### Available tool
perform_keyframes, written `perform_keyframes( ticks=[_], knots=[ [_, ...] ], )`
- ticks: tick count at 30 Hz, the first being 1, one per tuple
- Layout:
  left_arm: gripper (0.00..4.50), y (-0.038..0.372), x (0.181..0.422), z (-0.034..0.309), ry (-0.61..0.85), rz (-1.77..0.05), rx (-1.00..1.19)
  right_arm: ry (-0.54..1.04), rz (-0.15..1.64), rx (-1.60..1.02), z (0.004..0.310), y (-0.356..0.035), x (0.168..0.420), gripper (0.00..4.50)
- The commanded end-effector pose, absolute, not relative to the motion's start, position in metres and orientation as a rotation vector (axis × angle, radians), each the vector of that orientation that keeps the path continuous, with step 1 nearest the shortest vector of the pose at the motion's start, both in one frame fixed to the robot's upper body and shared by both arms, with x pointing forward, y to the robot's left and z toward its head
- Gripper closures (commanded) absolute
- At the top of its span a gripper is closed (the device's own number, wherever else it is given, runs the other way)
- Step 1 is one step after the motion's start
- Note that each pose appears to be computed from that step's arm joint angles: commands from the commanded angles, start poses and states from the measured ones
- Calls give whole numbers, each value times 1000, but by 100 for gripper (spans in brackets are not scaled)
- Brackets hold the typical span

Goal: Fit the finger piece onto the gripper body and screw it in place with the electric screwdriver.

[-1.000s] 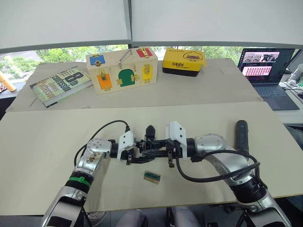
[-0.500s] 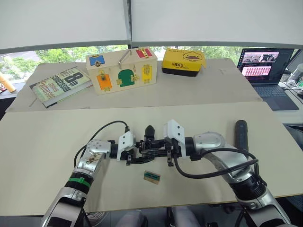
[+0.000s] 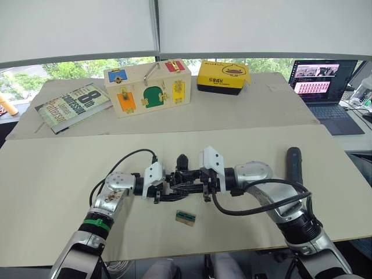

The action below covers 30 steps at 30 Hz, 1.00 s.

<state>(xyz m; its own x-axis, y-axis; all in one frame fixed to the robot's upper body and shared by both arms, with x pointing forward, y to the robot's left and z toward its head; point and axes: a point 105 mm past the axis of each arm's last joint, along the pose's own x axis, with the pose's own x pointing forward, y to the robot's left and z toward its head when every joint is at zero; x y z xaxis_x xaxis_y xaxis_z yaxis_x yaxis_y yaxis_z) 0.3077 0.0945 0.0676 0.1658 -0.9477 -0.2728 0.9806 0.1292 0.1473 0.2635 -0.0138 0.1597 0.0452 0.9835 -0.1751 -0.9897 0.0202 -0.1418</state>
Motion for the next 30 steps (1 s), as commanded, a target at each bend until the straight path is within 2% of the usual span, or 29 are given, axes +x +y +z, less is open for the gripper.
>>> perform_keyframes(
  ticks=[1, 5, 7, 10, 13, 18, 22, 25, 30],
  knots=[
    [221, 103, 306, 46, 212, -1372, 336, -129, 1558, -274, 187, -13, 258, 142],
    [221, 104, 303, 41, 239, -1395, 330, -185, 1552, -273, 194, -20, 259, 2],
    [119, 106, 306, 40, 255, -1371, 327, -243, 1595, -231, 203, -23, 251, 0],
    [3, 110, 311, 40, 248, -1333, 354, -338, 1593, -182, 217, -25, 248, 0],
    [3, 120, 306, 42, 247, -1329, 350, -399, 1584, -167, 228, -29, 244, 0],
    [3, 150, 290, 51, 248, -1309, 279, -408, 1560, -148, 242, -51, 234, 0],
    [3, 196, 279, 57, 294, -1224, 295, -371, 1406, -179, 246, -83, 235, 0],
    [3, 224, 276, 76, 245, -1149, 282, -301, 1225, -245, 240, -120, 240, 0],
    [3, 217, 265, 117, 126, -1184, 234, -234, 924, -319, 237, -179, 240, 0]
  ],
)
